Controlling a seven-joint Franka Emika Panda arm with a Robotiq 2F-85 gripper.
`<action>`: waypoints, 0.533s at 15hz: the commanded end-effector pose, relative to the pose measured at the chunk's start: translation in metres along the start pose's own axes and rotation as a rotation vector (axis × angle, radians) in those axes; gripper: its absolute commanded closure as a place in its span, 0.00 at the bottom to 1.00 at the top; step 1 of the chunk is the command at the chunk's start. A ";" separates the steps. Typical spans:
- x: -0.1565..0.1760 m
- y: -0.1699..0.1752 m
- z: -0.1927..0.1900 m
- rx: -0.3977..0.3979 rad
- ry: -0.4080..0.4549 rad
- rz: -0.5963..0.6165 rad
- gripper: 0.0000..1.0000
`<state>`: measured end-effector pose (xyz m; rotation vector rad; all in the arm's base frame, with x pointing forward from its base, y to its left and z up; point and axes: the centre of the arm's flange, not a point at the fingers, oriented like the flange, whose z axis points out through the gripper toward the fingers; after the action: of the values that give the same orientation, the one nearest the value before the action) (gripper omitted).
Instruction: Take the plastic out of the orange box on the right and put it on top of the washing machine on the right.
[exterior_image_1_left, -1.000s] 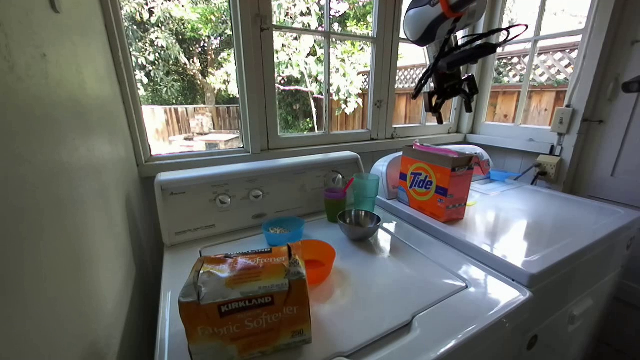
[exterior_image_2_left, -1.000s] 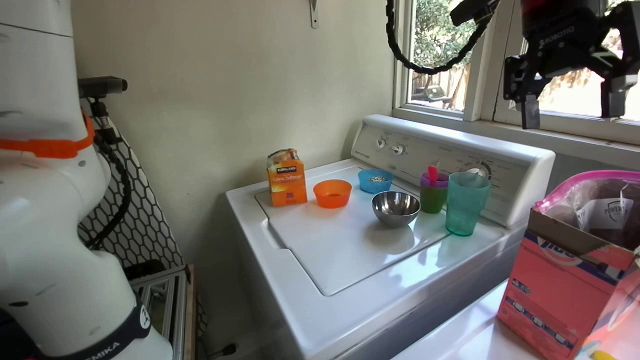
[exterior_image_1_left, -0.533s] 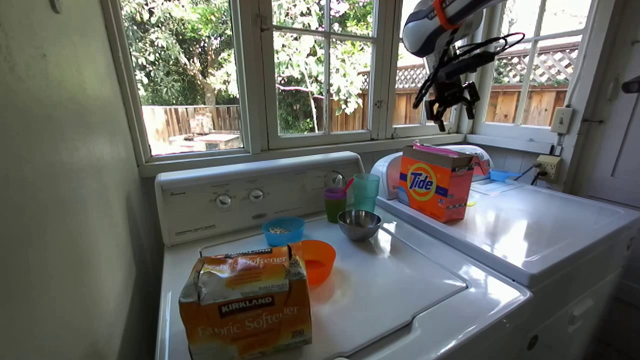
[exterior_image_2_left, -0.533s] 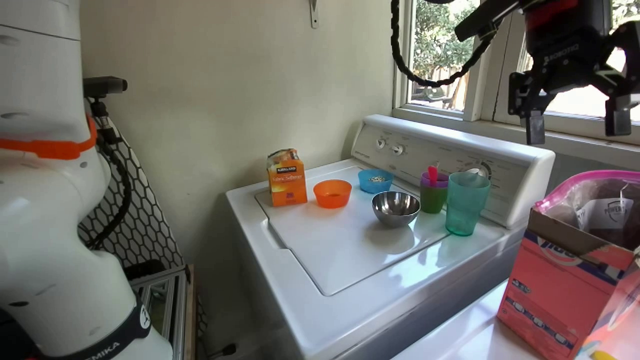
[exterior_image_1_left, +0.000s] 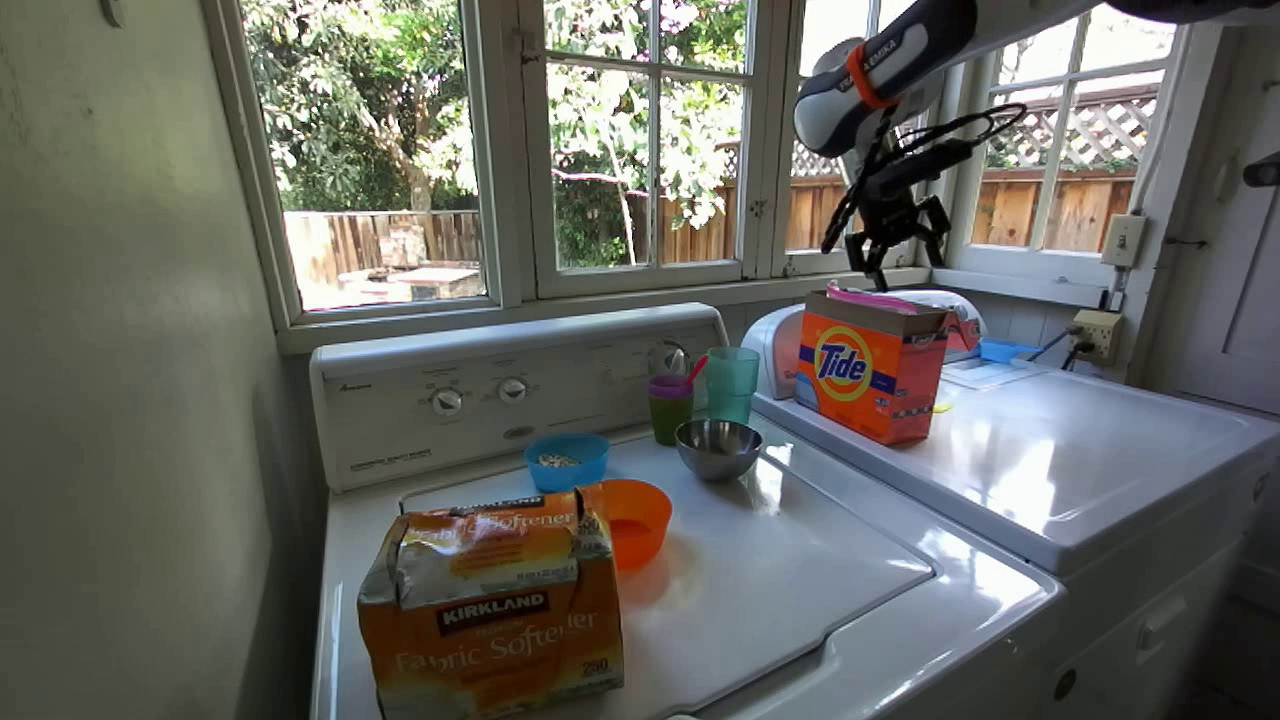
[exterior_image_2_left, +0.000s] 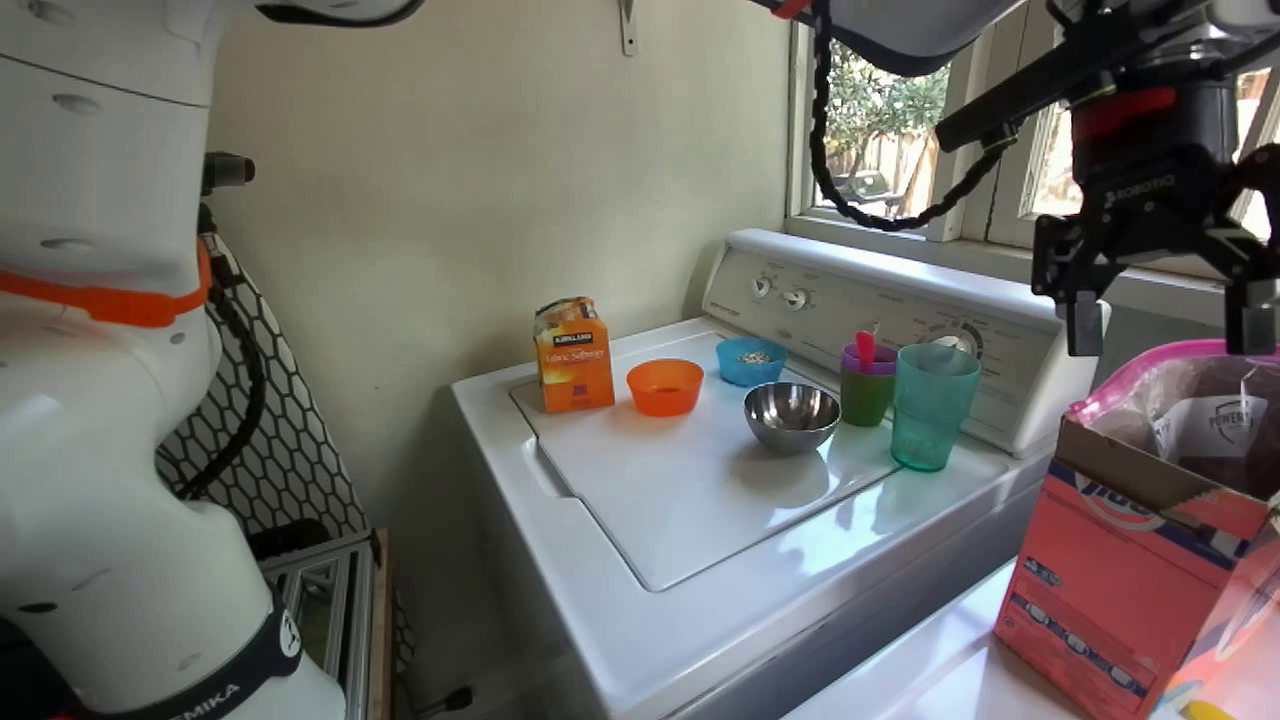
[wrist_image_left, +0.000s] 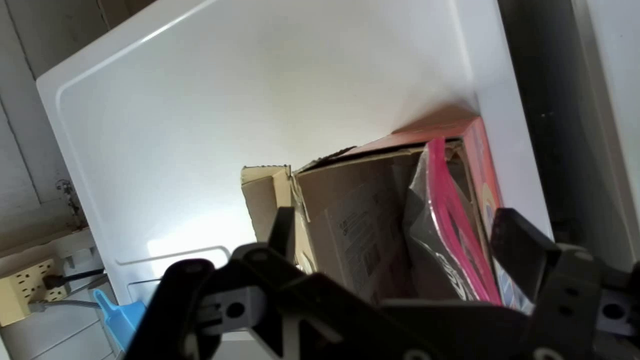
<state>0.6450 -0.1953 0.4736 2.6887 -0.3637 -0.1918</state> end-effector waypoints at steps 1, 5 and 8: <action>0.027 -0.002 0.004 -0.038 -0.048 -0.049 0.00; 0.029 -0.009 0.001 -0.043 -0.050 -0.158 0.00; 0.018 -0.010 0.005 -0.016 -0.029 -0.141 0.00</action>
<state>0.6638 -0.1934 0.4639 2.6988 -0.1794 -0.2736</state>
